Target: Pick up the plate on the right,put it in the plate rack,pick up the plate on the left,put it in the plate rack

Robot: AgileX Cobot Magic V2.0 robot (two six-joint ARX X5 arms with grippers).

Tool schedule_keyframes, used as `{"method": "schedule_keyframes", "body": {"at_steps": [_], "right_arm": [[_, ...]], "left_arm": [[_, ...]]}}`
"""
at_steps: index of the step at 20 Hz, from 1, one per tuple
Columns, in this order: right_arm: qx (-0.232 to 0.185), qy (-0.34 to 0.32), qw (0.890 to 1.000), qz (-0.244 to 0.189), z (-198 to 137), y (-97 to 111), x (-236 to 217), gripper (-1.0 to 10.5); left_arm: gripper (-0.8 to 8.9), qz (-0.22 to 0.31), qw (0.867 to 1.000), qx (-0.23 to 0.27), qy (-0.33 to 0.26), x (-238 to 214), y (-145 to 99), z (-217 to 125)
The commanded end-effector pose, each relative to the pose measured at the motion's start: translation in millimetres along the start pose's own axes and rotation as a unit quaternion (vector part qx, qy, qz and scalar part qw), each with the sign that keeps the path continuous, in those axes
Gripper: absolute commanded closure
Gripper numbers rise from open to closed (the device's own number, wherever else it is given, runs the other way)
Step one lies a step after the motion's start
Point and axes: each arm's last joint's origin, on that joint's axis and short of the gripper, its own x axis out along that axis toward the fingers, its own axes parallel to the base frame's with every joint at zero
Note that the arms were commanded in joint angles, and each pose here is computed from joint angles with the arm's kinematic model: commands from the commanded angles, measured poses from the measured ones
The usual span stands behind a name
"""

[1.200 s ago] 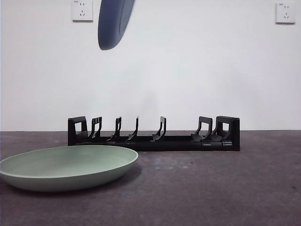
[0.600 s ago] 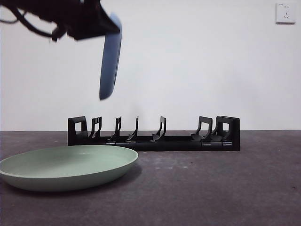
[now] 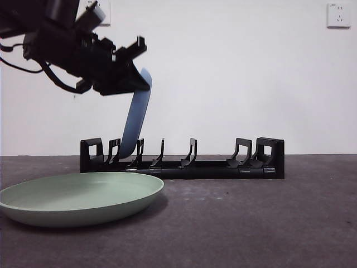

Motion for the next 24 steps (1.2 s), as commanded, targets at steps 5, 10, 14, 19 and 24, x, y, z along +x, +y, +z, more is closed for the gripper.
{"method": "schedule_keyframes", "body": {"at_steps": [5,10,14,19,24], "right_arm": [[-0.005,0.015,1.000,0.002,-1.8,-1.1,4.2,6.0],[-0.006,0.026,1.000,0.002,-1.2,-3.1,10.3,6.0],[-0.003,0.034,0.999,0.002,-2.3,-4.7,15.1,6.0],[-0.003,0.035,0.999,0.002,-2.3,-4.8,15.3,6.0],[-0.003,0.036,0.999,0.002,-2.2,-5.0,15.9,6.0]], "left_arm": [[8.22,0.045,0.996,0.061,0.043,6.7,7.3,-14.5],[8.22,0.069,0.990,0.094,0.080,5.7,9.3,-21.4],[8.08,0.060,0.990,0.093,0.087,6.4,6.2,-23.2],[5.91,0.048,0.991,0.084,0.089,7.7,3.9,-15.4],[5.91,0.037,0.992,0.084,0.089,-1.6,-4.3,3.1]]}}
